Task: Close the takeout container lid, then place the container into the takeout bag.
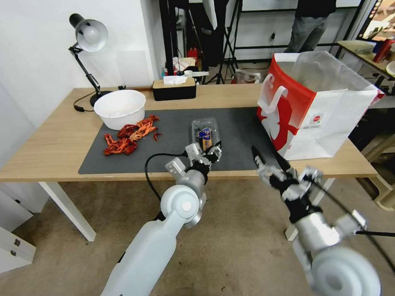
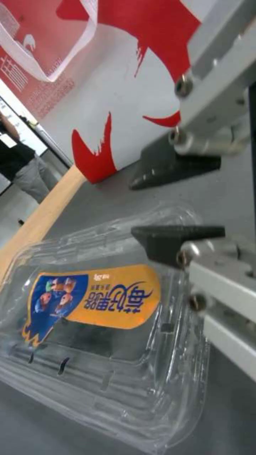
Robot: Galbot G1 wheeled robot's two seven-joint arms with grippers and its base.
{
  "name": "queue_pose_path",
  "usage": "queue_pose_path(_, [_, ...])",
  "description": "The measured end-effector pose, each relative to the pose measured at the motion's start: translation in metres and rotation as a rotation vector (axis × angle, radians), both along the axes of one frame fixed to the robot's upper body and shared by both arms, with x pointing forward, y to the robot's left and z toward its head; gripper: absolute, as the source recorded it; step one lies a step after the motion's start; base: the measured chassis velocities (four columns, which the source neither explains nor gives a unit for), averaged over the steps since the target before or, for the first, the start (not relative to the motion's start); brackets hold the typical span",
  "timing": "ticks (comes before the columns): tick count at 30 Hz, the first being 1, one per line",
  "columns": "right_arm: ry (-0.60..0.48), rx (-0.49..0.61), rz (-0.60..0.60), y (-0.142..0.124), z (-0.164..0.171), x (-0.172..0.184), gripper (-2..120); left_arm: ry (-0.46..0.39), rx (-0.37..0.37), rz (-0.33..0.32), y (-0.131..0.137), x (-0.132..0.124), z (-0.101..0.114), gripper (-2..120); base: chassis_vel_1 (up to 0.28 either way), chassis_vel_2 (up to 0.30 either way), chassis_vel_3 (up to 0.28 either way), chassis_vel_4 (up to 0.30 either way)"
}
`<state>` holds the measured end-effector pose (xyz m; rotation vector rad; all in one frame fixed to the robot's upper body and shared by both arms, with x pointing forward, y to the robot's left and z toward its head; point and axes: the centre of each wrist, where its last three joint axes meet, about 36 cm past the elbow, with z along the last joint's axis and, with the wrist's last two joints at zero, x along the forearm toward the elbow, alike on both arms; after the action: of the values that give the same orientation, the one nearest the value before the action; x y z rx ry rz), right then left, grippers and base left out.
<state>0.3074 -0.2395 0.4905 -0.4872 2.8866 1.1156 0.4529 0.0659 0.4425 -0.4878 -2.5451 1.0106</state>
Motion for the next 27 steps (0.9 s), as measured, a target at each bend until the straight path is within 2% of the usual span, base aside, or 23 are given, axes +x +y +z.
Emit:
queue_pose_path(1, [0.019,0.013,0.007,-0.001,0.001,0.008,100,0.001,0.003,0.0,0.0,0.001,0.0,15,0.0,0.0,0.0,0.0])
queue_pose_path(2, [0.019,0.013,0.007,-0.001,0.001,0.008,100,0.001,0.003,0.0,0.0,0.001,0.0,15,0.0,0.0,0.0,0.0])
queue_pose_path(3, [0.073,0.036,0.019,-0.003,0.005,0.028,100,0.004,0.008,0.003,0.002,0.003,-0.002,6,0.0,0.0,0.0,0.0])
queue_pose_path(4, [0.073,0.036,0.019,-0.003,0.005,0.028,100,0.004,0.008,0.003,0.002,0.003,-0.002,6,0.0,0.0,0.0,0.0])
queue_pose_path(6, [0.119,0.049,0.018,-0.006,0.011,0.051,100,0.01,0.004,0.007,0.003,0.004,-0.002,0,0.0,0.0,0.0,0.0])
queue_pose_path(12, [0.183,0.035,0.024,-0.011,0.02,0.092,100,0.015,-0.002,0.014,0.004,0.005,-0.002,0,0.0,0.0,0.0,0.0])
queue_pose_path(18, [0.276,0.0,0.08,-0.01,0.027,0.132,100,0.019,-0.002,0.022,0.006,0.007,-0.002,0,0.0,0.0,0.0,0.0])
queue_pose_path(21, [0.366,-0.07,0.126,-0.001,0.028,0.161,100,0.024,0.001,0.029,0.009,0.007,-0.004,0,0.0,0.0,0.0,0.0])
queue_pose_path(22, [0.366,-0.07,0.126,-0.001,0.028,0.161,100,0.024,0.001,0.029,0.009,0.007,-0.004,0,0.0,0.0,0.0,0.0])
queue_pose_path(25, [0.445,-0.151,0.174,0.015,0.032,0.194,100,0.029,0.002,0.038,0.012,0.008,-0.007,0,0.0,0.0,0.0,0.0])
queue_pose_path(27, [0.461,-0.158,0.184,0.019,0.033,0.201,100,0.03,0.001,0.04,0.012,0.009,-0.007,0,0.0,0.0,0.0,0.0])
